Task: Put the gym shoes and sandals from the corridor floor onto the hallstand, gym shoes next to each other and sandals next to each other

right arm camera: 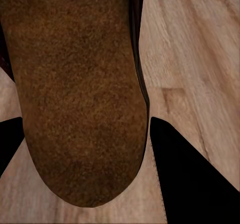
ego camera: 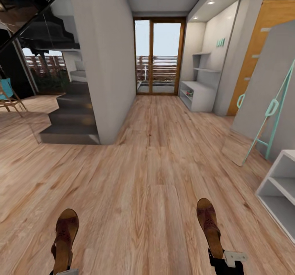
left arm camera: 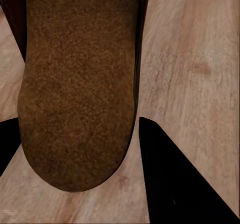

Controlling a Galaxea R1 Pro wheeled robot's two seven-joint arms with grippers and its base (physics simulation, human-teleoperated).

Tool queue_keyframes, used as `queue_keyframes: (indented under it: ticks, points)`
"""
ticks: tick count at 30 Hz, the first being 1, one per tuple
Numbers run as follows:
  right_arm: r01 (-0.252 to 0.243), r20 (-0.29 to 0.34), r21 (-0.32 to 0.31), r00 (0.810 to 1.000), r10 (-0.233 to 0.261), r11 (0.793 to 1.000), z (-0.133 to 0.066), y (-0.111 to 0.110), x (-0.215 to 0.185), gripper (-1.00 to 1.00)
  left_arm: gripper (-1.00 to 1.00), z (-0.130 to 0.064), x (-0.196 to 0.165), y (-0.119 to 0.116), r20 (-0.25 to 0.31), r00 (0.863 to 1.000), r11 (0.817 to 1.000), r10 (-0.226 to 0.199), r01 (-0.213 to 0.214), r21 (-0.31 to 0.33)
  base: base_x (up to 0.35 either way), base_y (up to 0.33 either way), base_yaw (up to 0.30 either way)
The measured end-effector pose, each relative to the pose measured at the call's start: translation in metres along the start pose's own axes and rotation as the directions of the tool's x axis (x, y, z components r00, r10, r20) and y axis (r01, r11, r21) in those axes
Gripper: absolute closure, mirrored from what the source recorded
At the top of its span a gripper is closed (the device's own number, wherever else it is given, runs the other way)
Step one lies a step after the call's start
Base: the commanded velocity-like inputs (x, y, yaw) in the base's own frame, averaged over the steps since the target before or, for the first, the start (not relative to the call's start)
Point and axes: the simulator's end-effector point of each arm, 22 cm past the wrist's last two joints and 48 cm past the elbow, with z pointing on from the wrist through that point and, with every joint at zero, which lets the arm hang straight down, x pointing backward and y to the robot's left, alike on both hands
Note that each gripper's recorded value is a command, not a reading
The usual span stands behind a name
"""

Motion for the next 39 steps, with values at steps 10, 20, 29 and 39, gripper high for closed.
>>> queue_keyframes:
  ticks: [10,20,29,39]
  points:
    - [-0.006,0.001,-0.004,1.000,0.006,1.000,0.000,0.004,0.000,1.00,1.00,-0.004,0.010,0.001,-0.023,1.000,1.000,0.002,-0.002,0.000,0.338,-0.025,-0.106]
    - [-0.006,0.004,-0.004,1.000,0.006,1.000,0.000,0.004,-0.002,1.00,1.00,-0.003,0.009,0.002,-0.020,1.000,1.000,0.001,-0.001,-0.003,0.339,0.000,-0.099]
    - [-0.005,0.004,-0.004,1.000,0.005,1.000,0.000,0.004,-0.002,1.00,1.00,-0.003,0.008,0.002,-0.020,1.000,1.000,0.001,-0.001,-0.003,0.339,0.000,-0.077]
    - [-0.006,0.004,-0.004,1.000,0.006,1.000,0.000,0.004,-0.002,1.00,1.00,-0.003,0.009,0.001,-0.020,1.000,1.000,0.001,-0.001,-0.001,0.339,0.000,-0.052]
